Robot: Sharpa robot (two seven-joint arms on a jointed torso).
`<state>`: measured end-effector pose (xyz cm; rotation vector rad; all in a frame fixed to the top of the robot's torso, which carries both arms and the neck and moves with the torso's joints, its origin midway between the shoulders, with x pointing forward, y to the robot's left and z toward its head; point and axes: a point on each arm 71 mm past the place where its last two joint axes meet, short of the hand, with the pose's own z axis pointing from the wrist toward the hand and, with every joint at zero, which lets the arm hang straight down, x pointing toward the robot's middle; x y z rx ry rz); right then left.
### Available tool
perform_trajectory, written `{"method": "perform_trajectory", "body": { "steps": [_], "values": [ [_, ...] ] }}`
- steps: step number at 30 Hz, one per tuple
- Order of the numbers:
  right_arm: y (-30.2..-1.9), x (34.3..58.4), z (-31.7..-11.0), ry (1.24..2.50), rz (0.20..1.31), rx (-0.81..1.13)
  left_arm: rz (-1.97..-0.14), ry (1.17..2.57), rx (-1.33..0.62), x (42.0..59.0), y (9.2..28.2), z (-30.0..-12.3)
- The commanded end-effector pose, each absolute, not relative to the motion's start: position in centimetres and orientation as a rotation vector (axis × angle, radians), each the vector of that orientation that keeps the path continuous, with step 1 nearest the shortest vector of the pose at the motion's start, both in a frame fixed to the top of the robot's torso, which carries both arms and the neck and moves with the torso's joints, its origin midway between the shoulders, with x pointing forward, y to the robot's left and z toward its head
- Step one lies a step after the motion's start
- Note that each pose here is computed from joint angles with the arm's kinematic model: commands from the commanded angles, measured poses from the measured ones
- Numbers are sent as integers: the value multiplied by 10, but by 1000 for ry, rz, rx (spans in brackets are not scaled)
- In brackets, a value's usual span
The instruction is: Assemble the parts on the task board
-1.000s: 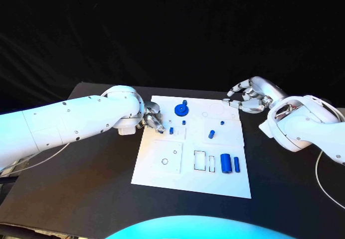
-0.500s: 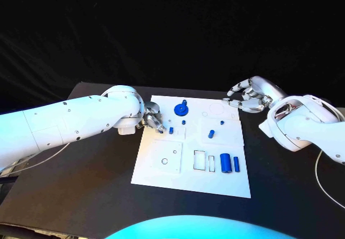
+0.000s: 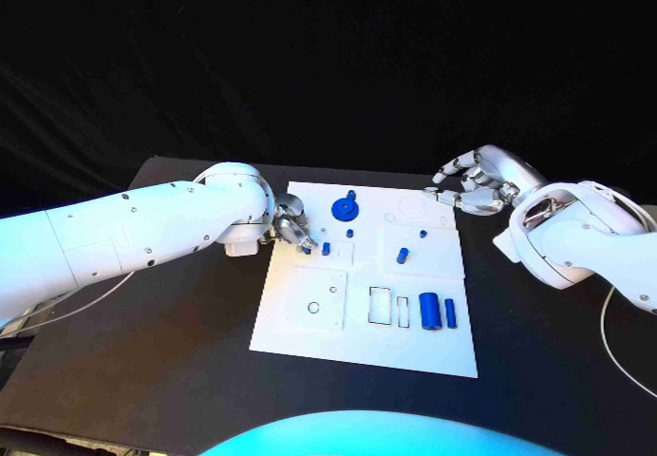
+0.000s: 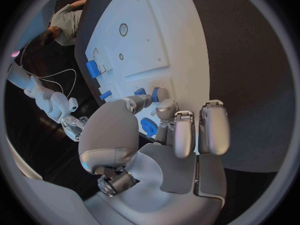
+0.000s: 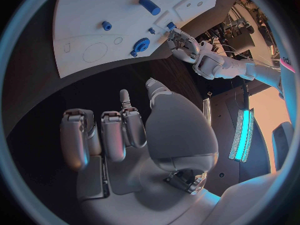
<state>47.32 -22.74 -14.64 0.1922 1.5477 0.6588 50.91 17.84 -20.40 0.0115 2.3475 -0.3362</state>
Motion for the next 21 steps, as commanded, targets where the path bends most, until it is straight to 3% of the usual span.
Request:
{"method": "perform_trajectory", "body": {
  "steps": [1, 21],
  "values": [
    [-227, 473, -147, 1552, 661, 178, -333, 2363, 25, 508, 177, -206],
    [-227, 473, -147, 1550, 662, 178, -350, 2329, -15, 510, 181, -203]
  ]
}}
